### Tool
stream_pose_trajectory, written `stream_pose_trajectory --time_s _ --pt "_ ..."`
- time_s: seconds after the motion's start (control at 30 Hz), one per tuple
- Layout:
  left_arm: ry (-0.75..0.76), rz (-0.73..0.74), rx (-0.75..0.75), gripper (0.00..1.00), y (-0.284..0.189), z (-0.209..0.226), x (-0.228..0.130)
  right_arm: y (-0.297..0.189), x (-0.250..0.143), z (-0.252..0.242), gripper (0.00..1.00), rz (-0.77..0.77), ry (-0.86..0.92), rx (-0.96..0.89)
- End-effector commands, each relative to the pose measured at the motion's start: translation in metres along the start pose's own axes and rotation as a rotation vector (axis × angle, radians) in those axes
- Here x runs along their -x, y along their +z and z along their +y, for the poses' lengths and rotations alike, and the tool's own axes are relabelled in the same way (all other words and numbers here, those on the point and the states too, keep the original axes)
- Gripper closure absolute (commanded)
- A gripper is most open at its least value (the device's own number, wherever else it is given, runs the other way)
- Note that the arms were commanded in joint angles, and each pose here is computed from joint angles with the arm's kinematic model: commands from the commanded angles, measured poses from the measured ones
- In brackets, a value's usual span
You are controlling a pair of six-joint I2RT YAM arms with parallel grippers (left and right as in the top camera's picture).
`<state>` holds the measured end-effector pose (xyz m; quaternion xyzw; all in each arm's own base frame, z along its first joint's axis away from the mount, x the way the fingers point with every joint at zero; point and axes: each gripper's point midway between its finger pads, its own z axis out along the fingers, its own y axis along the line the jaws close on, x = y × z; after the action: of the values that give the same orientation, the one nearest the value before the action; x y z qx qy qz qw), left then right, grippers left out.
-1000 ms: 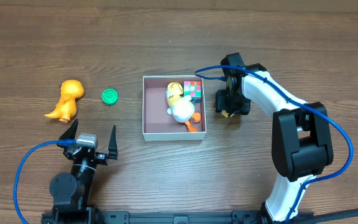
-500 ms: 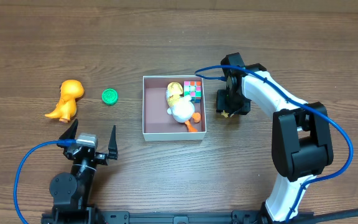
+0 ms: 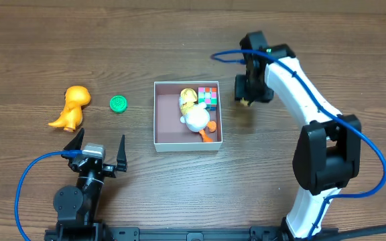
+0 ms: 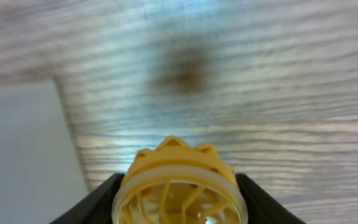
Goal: Pack container
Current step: 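Lift the yellow lattice object with the right gripper, then carry the yellow lattice ball over the box and release it inside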
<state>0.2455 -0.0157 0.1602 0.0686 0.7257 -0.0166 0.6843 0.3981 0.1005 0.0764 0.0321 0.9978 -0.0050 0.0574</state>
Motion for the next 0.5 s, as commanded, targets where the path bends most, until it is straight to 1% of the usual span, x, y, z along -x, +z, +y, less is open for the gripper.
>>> stream_pose_trajectory --time_s 0.0,0.2,0.47 --pt "0.009 -0.005 0.011 0.00 0.000 0.002 0.000 -0.035 0.022 0.006 0.49 -0.081 -0.008 0.006" --pt "0.009 -0.005 0.011 0.00 0.000 0.002 0.000 -0.068 0.022 0.022 0.49 -0.094 -0.043 0.020" --pt "0.009 -0.005 0.011 0.00 0.000 0.002 0.000 -0.084 -0.001 0.065 0.49 -0.072 -0.151 0.053"
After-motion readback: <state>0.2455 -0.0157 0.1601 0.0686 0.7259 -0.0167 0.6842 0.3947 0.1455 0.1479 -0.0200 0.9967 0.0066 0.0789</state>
